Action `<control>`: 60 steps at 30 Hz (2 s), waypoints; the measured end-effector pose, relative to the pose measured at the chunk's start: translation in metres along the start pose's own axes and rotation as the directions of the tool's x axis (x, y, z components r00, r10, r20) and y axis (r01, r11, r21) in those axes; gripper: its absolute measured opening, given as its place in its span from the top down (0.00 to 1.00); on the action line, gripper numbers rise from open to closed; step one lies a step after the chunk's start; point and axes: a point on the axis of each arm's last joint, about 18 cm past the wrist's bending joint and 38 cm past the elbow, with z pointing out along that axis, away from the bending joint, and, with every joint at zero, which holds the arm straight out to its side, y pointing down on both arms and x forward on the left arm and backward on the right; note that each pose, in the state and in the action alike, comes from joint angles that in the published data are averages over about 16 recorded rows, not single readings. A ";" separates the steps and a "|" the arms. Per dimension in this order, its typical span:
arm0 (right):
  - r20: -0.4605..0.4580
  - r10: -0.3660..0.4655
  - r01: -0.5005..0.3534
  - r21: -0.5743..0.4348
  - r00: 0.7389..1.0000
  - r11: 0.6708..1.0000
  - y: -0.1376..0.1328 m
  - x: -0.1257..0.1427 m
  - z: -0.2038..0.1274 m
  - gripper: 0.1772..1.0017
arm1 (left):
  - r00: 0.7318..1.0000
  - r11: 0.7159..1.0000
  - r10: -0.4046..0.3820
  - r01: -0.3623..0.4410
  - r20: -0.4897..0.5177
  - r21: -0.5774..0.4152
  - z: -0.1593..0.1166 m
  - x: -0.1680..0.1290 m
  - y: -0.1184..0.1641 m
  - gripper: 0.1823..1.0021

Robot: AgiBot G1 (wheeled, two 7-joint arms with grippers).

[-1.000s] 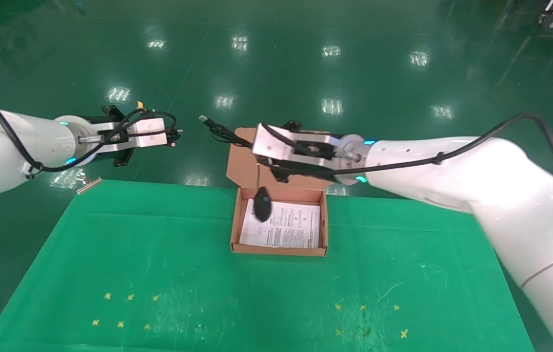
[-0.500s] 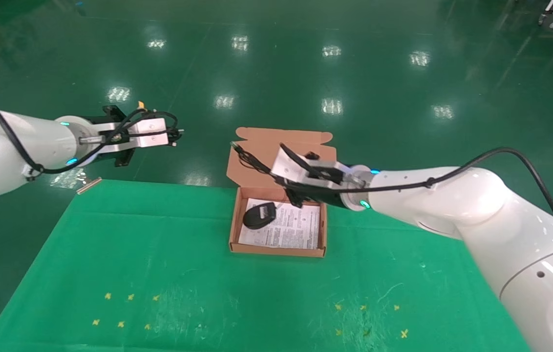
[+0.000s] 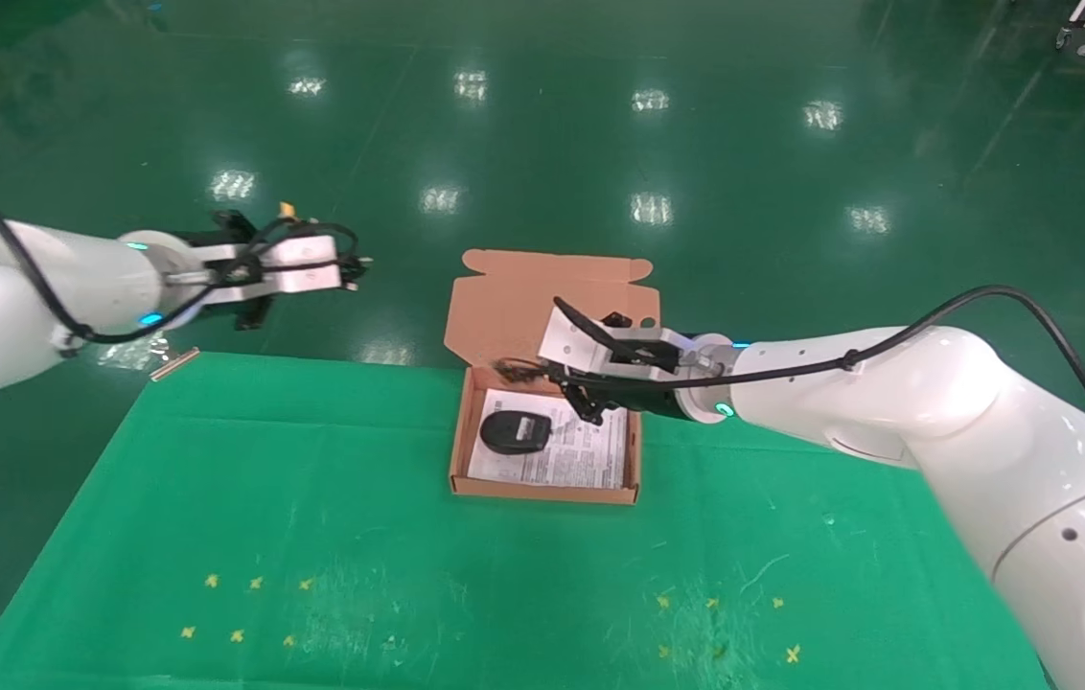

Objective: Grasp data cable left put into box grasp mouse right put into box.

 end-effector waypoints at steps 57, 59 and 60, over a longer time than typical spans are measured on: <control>-0.228 -0.037 0.011 -0.113 0.973 0.994 0.055 0.074 -0.161 0.00 | 0.989 0.873 0.141 -0.107 -0.037 0.476 0.032 0.146 -0.172 0.76; -0.244 -0.052 0.027 -0.106 0.968 0.994 0.049 0.081 -0.165 0.00 | 0.992 0.871 0.129 -0.109 -0.008 0.480 0.031 0.134 -0.174 0.74; -0.252 -0.060 0.035 -0.103 0.966 0.994 0.046 0.084 -0.166 0.00 | 0.992 0.869 0.123 -0.111 0.006 0.482 0.030 0.128 -0.175 0.71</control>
